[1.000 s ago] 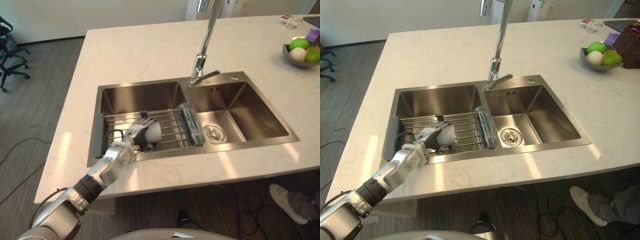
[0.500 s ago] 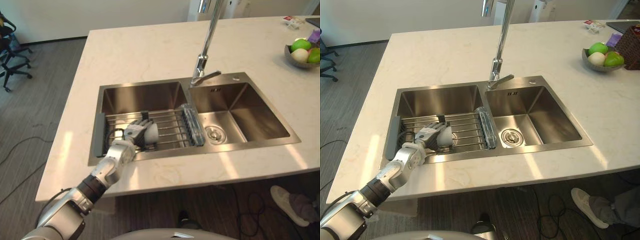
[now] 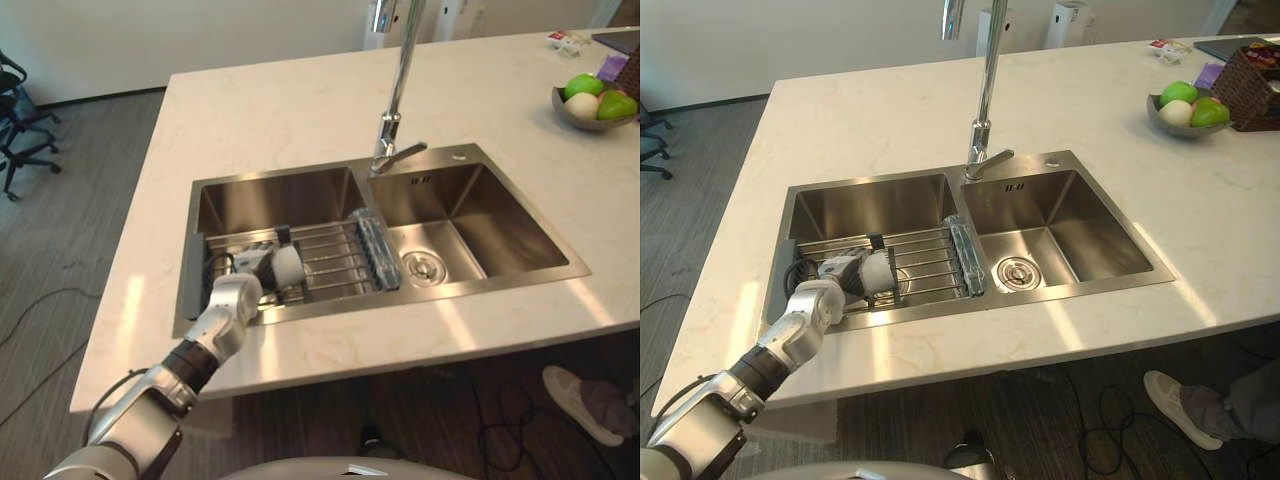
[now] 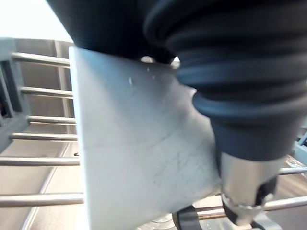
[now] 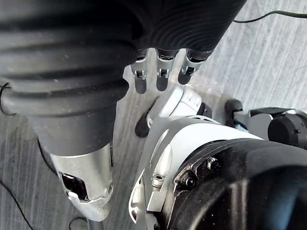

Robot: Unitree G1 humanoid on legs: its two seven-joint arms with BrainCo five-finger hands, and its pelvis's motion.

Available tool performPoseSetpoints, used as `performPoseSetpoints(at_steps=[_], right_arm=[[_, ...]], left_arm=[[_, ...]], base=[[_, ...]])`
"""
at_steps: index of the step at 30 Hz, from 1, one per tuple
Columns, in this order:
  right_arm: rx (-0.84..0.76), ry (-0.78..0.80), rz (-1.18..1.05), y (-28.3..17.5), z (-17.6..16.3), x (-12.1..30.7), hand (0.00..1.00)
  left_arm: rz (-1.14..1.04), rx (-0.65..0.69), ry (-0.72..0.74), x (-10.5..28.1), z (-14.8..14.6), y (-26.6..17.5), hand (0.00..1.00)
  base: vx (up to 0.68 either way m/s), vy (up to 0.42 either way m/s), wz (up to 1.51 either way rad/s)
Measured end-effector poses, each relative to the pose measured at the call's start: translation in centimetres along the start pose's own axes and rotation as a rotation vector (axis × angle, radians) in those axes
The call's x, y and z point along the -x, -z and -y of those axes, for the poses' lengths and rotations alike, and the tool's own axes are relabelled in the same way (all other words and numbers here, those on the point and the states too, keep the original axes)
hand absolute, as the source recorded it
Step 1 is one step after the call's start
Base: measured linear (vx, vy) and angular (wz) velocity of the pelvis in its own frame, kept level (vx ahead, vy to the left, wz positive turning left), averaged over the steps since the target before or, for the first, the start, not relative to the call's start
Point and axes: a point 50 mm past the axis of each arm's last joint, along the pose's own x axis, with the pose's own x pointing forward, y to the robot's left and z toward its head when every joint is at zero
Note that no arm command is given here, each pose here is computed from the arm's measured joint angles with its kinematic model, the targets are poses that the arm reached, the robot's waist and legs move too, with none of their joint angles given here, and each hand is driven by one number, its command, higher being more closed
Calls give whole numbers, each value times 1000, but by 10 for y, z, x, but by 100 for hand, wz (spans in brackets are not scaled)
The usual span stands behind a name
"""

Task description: Walk over to the sink, pick up the cup, carry it to the dishwasher, place the cup inside the dishwasher, then close the dishwasher door

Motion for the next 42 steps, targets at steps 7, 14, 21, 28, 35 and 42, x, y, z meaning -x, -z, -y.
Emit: performPoseSetpoints(at_steps=[7,14,21,28,35,42], right_arm=[[23,0,6,1,-1,0,0],[40,-1,27,-1,0,0,0],[52,-8,44,-4,-2,0,0],[-11,5,55,-6,15,3,0],[-102,8,102,-14,24,5,0],[-63,22,77,-3,22,4,0]], left_arm=[[-4,-61,7,-1,-2,0,100],[141,-172,-51,-2,-4,-4,100],[588,-104,-313,25,-16,-41,100],[1021,247,-825,110,-103,-79,100],[997,684,-1276,144,-172,-28,100],[951,938,-1210,136,-181,-6,100]], base=[[-2,0,0],[-5,-2,5],[7,6,18],[-18,0,21],[-103,-1,19],[-21,5,2]])
